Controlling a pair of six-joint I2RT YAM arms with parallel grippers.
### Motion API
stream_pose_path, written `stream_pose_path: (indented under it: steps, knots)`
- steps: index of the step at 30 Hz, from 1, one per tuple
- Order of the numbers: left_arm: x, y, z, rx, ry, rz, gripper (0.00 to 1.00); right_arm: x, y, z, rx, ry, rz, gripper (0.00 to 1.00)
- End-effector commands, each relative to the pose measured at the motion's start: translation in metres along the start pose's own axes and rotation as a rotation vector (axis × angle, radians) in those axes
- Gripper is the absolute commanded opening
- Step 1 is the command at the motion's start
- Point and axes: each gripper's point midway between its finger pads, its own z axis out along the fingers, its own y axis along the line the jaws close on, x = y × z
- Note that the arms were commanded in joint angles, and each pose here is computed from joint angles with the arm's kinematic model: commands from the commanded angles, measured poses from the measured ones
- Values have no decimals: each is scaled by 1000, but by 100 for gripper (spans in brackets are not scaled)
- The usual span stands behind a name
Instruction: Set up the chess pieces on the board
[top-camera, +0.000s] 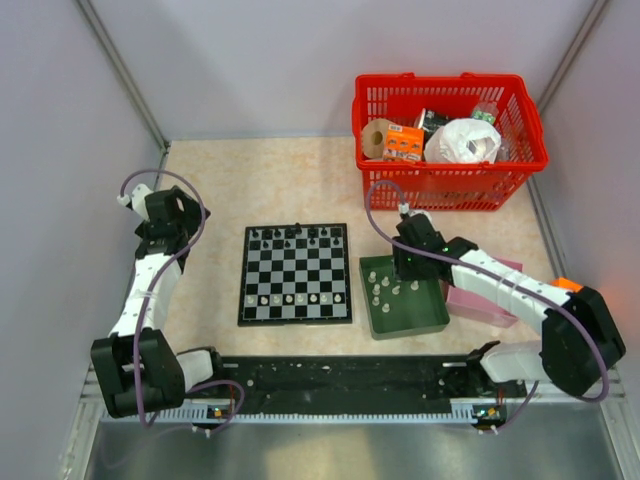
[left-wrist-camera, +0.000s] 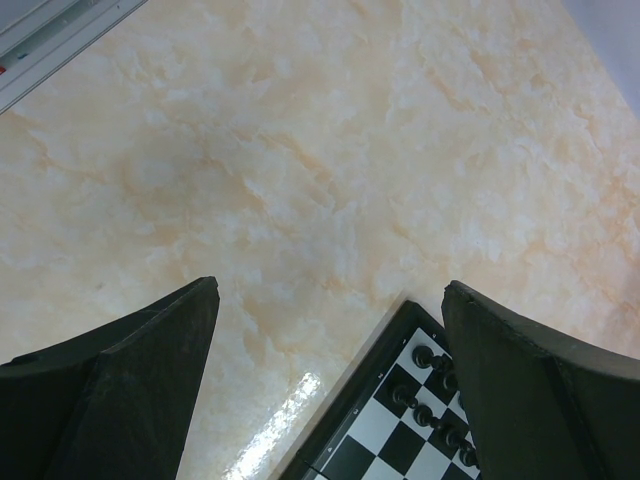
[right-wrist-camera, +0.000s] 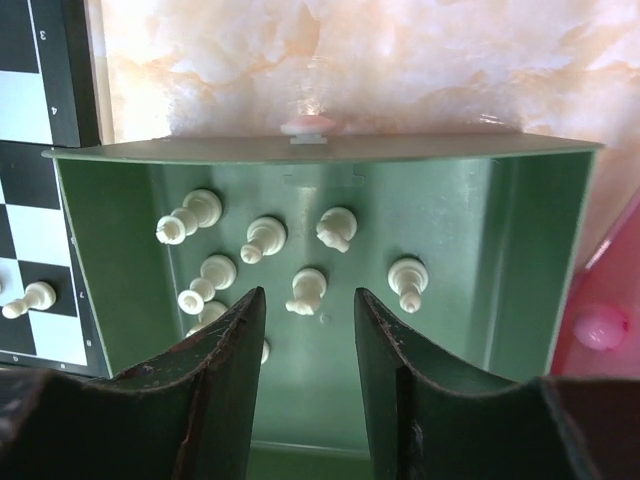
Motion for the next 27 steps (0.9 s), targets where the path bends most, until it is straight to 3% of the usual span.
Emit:
stream_pose_path:
  steps: [1,4,11,16,27]
  knots:
    - [-19,-7,-4,24,-66,-1,99,-22,21,3,-92,-46,-32,40]
    - [-19,-5,-4,16,-70,-3,99,-29,30,1,-131,-61,-37,40]
    - [-18,-3,-3,7,-69,-2,99,-32,-11,-9,83,-103,4,42]
    - [-17,-3,-2,8,-67,-3,99,-19,-29,-7,122,-74,67,43]
    - [-16,-3,-2,12,-64,-12,99,-28,15,-18,-125,-77,-6,43]
